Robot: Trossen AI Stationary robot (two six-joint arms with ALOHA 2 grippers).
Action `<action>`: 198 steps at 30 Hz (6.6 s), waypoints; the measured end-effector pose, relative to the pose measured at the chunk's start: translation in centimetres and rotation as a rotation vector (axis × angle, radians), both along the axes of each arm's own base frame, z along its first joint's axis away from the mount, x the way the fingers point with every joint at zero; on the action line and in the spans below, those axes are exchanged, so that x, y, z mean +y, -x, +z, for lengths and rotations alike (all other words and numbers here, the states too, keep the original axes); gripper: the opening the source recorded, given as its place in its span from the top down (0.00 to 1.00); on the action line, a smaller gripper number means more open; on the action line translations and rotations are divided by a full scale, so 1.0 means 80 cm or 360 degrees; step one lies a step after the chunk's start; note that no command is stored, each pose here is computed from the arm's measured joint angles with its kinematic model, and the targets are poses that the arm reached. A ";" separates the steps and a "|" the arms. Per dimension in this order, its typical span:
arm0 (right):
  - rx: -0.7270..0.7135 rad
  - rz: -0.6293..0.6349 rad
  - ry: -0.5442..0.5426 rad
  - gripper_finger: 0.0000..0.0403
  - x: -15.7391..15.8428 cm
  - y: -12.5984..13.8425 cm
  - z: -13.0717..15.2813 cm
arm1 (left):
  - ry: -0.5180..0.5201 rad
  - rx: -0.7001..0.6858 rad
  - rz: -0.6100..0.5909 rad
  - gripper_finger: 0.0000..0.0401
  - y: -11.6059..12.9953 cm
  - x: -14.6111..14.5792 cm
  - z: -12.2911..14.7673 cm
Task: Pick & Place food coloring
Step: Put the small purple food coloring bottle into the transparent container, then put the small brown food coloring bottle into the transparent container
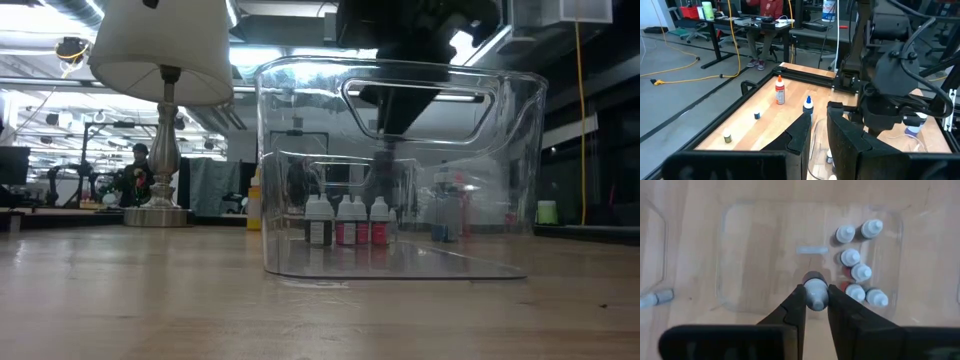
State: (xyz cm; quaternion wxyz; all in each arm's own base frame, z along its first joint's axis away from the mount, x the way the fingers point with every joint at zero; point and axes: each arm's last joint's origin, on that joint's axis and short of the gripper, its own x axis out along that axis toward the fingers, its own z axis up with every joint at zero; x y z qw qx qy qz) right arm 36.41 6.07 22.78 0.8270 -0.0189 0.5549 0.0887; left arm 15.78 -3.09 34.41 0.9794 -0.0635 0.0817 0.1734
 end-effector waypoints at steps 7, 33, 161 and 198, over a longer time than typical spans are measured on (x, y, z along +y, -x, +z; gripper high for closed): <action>0.0077 -0.0006 0.0010 0.83 0.001 -0.009 -0.023 | 0.0000 0.0001 0.0000 0.85 0.000 0.000 0.000; 0.0175 -0.0076 0.0135 0.76 -0.008 -0.031 -0.064 | 0.0015 0.0060 -0.0028 0.85 -0.013 -0.005 -0.008; -0.0030 0.1134 0.0286 0.51 0.226 0.045 -0.071 | 0.0005 0.0119 0.0058 0.85 -0.010 -0.002 -0.013; 0.0099 0.0959 0.0276 0.80 0.230 0.047 -0.075 | 0.0007 0.0119 0.0054 0.85 -0.010 -0.002 -0.014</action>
